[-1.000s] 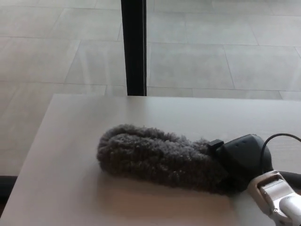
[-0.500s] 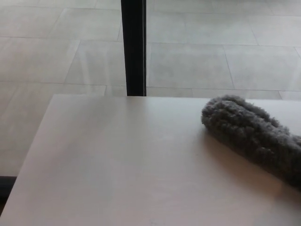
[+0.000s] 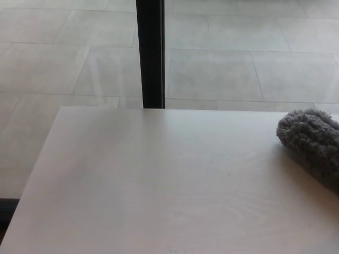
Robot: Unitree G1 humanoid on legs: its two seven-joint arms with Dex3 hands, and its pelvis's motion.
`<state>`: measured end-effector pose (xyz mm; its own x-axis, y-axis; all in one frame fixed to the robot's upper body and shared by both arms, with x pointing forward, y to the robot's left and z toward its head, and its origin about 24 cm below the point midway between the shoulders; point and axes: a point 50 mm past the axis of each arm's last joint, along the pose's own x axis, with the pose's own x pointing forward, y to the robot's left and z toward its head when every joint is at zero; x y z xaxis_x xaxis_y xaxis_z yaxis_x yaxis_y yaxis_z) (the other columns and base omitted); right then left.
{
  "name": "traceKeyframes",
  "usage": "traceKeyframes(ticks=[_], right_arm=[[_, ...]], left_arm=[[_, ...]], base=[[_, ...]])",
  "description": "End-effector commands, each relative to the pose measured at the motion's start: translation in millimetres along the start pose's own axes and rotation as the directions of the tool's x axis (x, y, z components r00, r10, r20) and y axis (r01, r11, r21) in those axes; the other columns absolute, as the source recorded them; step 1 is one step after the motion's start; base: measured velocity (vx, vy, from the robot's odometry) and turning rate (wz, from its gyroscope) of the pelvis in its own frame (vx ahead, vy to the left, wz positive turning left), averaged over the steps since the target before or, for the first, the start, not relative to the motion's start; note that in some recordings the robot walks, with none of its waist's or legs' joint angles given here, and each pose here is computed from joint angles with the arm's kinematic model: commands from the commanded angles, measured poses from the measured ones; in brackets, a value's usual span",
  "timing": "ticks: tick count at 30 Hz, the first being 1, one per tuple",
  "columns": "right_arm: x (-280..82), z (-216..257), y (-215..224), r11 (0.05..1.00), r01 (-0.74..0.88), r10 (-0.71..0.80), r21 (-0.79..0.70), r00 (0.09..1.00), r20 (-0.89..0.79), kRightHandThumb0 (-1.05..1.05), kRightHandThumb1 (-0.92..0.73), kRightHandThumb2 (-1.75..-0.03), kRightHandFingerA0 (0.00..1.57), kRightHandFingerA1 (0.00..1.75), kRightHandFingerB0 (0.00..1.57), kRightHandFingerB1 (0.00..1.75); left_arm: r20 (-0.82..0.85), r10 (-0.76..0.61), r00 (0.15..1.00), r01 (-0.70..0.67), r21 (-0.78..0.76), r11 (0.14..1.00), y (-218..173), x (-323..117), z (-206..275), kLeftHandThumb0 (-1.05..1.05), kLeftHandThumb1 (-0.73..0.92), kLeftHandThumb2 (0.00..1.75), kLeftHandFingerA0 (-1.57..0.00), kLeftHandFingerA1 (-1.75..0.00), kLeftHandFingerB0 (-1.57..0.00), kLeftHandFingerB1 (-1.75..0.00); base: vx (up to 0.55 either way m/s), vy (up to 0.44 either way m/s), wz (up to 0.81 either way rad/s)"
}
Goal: The robot uses its right hand to pick up the duster kept in the middle of the desk and use it to wipe the desk by swiping its surface twice
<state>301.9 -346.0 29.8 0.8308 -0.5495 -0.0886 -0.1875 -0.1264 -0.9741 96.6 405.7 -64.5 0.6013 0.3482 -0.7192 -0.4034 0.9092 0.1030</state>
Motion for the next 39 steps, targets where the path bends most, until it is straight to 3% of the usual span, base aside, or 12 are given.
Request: traceKeyframes(ticks=[1, 7, 9, 11, 13, 14, 22, 25, 28, 32, 34, 39], right_arm=[[-9.9, -1.6, 23.3, 0.992, -0.128, 0.128, -0.003, 0.992, 0.004, -0.43, -0.65, -0.64, 0.78, 1.50, 0.69, 0.76], [-6.4, 25.4, 10.6, 0.987, -0.129, 0.113, 0.098, 0.982, 0.152, -0.36, -0.71, -0.67, 0.74, 1.52, 0.62, 0.87], [-4.0, 35.7, 1.5, 0.977, -0.157, 0.121, 0.146, 0.966, 0.230, -0.50, -0.72, -0.61, 0.75, 0.99, 0.49, 0.47], [-3.3, 40.9, -4.0, 0.974, -0.164, 0.117, 0.156, 0.954, 0.277, -0.50, -0.72, -0.61, 0.75, 0.99, 0.49, 0.47], [-1.3, 47.4, -11.1, 0.952, -0.243, 0.179, 0.187, 0.936, 0.304, -0.76, -0.74, -0.63, 0.18, 0.56, 0.01, 0.23], [0.5, 50.1, -16.6, 0.951, -0.275, 0.219, 0.141, 0.922, 0.318, -0.99, -0.78, -0.66, 0.00, 0.00, 0.00, 0.00], [5.9, 50.3, -58.0, 0.931, -0.326, 0.235, 0.165, 0.880, 0.412, -1.01, -0.59, -0.90, 0.00, 0.00, 0.00, 0.00], [1.8, 45.1, -77.2, 0.954, -0.259, 0.167, 0.152, 0.878, 0.448, -1.05, -0.74, -0.64, 0.00, 0.00, 0.00, 0.00], [-5.3, 36.3, -90.6, 0.961, -0.222, 0.119, 0.167, 0.873, 0.473, -1.04, -0.62, -0.91, 0.00, 0.00, 0.00, 0.00], [-12.6, 0.9, -117.4, 0.959, -0.120, 0.000, 0.256, 0.905, 0.425, -1.05, -0.78, -0.63, 0.00, 0.00, 0.00, 0.00], [-15.1, -17.0, -128.0, 0.951, -0.079, -0.048, 0.300, 0.918, 0.394, -1.05, -0.63, -0.92, 0.00, 0.00, 0.00, 0.00], [-24.1, -53.9, -141.6, 0.929, -0.025, -0.107, 0.370, 0.937, 0.333, -1.05, -0.65, -0.89, 0.00, 0.00, 0.00, 0.00]], left_arm=[[0.016, 0.008, 1.000, -0.007, -0.014, 1.000, 3.4, -1.7, 1.2, -0.46, 0.69, 0.61, -0.48, -0.61, -0.55, -0.49], [0.017, 0.002, 1.000, -0.001, -0.031, 1.000, 4.2, -2.2, 0.8, -0.46, 0.67, 0.59, -0.47, -0.65, -0.55, -0.50], [0.019, 0.003, 1.000, -0.003, -0.013, 1.000, 4.2, -2.2, 1.6, -0.49, 0.68, 0.61, -0.50, -0.64, -0.54, -0.48], [0.022, -0.001, 1.000, 0.001, 0.003, 1.000, 4.5, -2.6, 2.1, -0.49, 0.68, 0.61, -0.50, -0.64, -0.54, -0.48], [0.019, 0.008, 1.000, -0.008, -0.017, 1.000, 4.5, -2.1, 2.0, -0.46, 0.68, 0.60, -0.49, -0.62, -0.57, -0.50], [0.021, 0.008, 1.000, -0.008, -0.013, 1.000, 4.2, -2.1, 1.8, -0.48, 0.68, 0.60, -0.51, -0.62, -0.57, -0.48], [0.023, 0.022, 1.000, -0.022, 0.010, 1.000, 4.3, -2.0, 2.1, -0.49, 0.67, 0.60, -0.52, -0.65, -0.59, -0.50], [0.017, 0.021, 1.000, -0.021, 0.045, 0.999, 4.7, -2.3, 2.2, -0.51, 0.68, 0.60, -0.45, -0.61, -0.57, -0.47], [0.008, 0.037, 0.999, -0.037, -0.012, 0.999, 5.6, -2.8, -1.5, -0.50, 0.63, 0.59, -0.47, -0.61, -0.60, -0.48], [0.003, 0.041, 0.999, -0.041, -0.001, 0.999, 6.5, -3.9, -4.1, -0.51, 0.64, 0.59, -0.47, -0.60, -0.61, -0.48], [0.007, 0.037, 0.999, -0.037, 0.010, 0.999, 7.3, -4.8, -3.9, -0.54, 0.63, 0.59, -0.44, -0.62, -0.62, -0.49], [-0.012, 0.049, 0.999, -0.049, -0.004, 0.999, 9.4, -6.7, -9.3, -0.52, 0.62, 0.59, -0.46, -0.62, -0.64, -0.51]], base=[[0.00, 0.000, 0.00], [0.00, 0.000, 0.00], [0.00, 0.000, 0.00], [0.00, 0.000, 0.00], [0.00, 0.000, 0.00], [0.00, 0.000, 0.00], [0.00, 0.000, 0.00], [0.00, 0.000, 0.00], [0.00, 0.000, 0.00], [0.00, 0.000, 0.00], [0.00, 0.000, 0.00], [0.00, 0.000, 0.00]])
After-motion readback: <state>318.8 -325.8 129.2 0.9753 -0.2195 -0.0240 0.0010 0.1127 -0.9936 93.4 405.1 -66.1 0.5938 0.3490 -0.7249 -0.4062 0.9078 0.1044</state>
